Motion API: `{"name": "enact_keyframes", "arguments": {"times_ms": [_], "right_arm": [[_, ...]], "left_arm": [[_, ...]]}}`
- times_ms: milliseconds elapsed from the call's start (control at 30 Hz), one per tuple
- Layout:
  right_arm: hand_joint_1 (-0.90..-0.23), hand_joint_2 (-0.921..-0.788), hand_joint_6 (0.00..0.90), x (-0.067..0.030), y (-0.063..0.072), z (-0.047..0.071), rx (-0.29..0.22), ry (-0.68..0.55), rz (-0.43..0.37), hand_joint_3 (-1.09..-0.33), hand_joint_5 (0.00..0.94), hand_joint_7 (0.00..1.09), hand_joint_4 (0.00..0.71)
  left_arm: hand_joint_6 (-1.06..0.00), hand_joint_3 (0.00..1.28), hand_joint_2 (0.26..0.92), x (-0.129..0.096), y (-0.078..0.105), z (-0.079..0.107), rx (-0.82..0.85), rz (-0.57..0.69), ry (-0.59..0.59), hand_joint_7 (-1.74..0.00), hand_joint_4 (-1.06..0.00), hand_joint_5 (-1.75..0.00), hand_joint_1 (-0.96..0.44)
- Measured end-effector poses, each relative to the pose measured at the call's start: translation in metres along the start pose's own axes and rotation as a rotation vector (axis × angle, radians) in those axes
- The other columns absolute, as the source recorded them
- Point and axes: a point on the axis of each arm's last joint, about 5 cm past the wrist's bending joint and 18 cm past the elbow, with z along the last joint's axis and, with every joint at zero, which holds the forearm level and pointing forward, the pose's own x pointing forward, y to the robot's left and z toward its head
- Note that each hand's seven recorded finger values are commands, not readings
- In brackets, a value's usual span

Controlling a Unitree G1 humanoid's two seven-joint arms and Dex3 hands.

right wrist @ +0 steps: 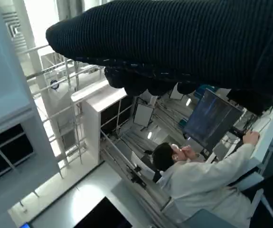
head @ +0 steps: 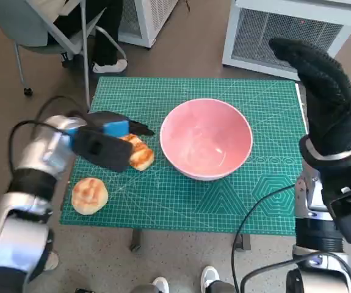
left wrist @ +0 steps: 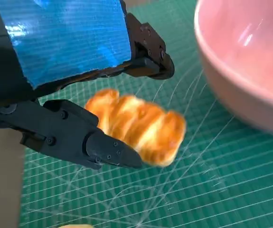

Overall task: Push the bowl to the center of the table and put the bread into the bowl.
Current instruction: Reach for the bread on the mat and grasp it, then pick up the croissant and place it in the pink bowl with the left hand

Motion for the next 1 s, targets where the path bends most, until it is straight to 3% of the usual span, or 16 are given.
{"name": "enact_keyframes", "arguments": {"times_ms": [167, 267, 433, 500, 533, 600, 700, 1000], "right_arm": [[-0.596, -0.921, 0.037, -0.0006, 0.000, 0.002, -0.019, 0.004, 0.001, -0.734, 0.007, 0.58, 0.296], [-0.596, -0.921, 0.034, -0.0020, 0.001, 0.002, -0.020, 0.008, -0.006, -0.737, 0.006, 0.59, 0.296], [-0.596, -0.921, 0.028, -0.0050, 0.001, 0.003, -0.020, 0.019, -0.015, -0.738, 0.004, 0.60, 0.291], [-0.596, -0.921, 0.026, -0.0056, 0.001, 0.003, -0.020, 0.021, -0.017, -0.739, 0.003, 0.60, 0.289], [-0.597, -0.921, 0.022, -0.0057, 0.001, 0.003, -0.020, 0.020, -0.018, -0.739, 0.001, 0.60, 0.287], [-0.599, -0.921, 0.018, -0.0061, 0.001, 0.003, -0.021, 0.019, -0.018, -0.739, 0.001, 0.60, 0.284], [-0.599, -0.921, 0.013, -0.0068, 0.001, 0.004, -0.023, 0.018, -0.020, -0.739, 0.000, 0.61, 0.281], [-0.597, -0.921, 0.006, -0.0099, 0.000, 0.004, -0.024, 0.027, -0.023, -0.738, 0.000, 0.61, 0.279]], "left_arm": [[-0.52, 0.00, 0.782, 0.013, -0.002, 0.010, 0.031, -0.049, 0.056, -0.09, -0.35, -0.01, -0.13], [-0.58, 0.00, 0.788, 0.018, -0.003, 0.014, 0.049, -0.066, 0.088, -0.10, -0.50, -0.06, -0.12], [-0.70, 0.02, 0.824, 0.024, -0.004, 0.019, 0.077, -0.080, 0.117, -0.15, -0.66, -0.12, -0.08], [-0.67, 0.06, 0.859, 0.025, -0.004, 0.020, 0.089, -0.084, 0.127, -0.56, -0.72, -0.16, -0.18], [-0.64, 0.09, 0.889, 0.025, -0.004, 0.020, 0.093, -0.084, 0.130, -0.88, -0.68, -0.58, -0.14], [-0.63, 0.10, 0.905, 0.025, -0.003, 0.020, 0.098, -0.080, 0.133, -1.03, -0.64, -0.91, -0.07], [-0.65, 0.08, 0.915, 0.023, -0.002, 0.019, 0.105, -0.068, 0.125, -1.13, -0.64, -1.09, -0.02], [-0.67, 0.06, 0.920, 0.007, 0.007, 0.006, 0.054, -0.010, 0.078, -1.18, -0.67, -1.12, 0.00]]}}
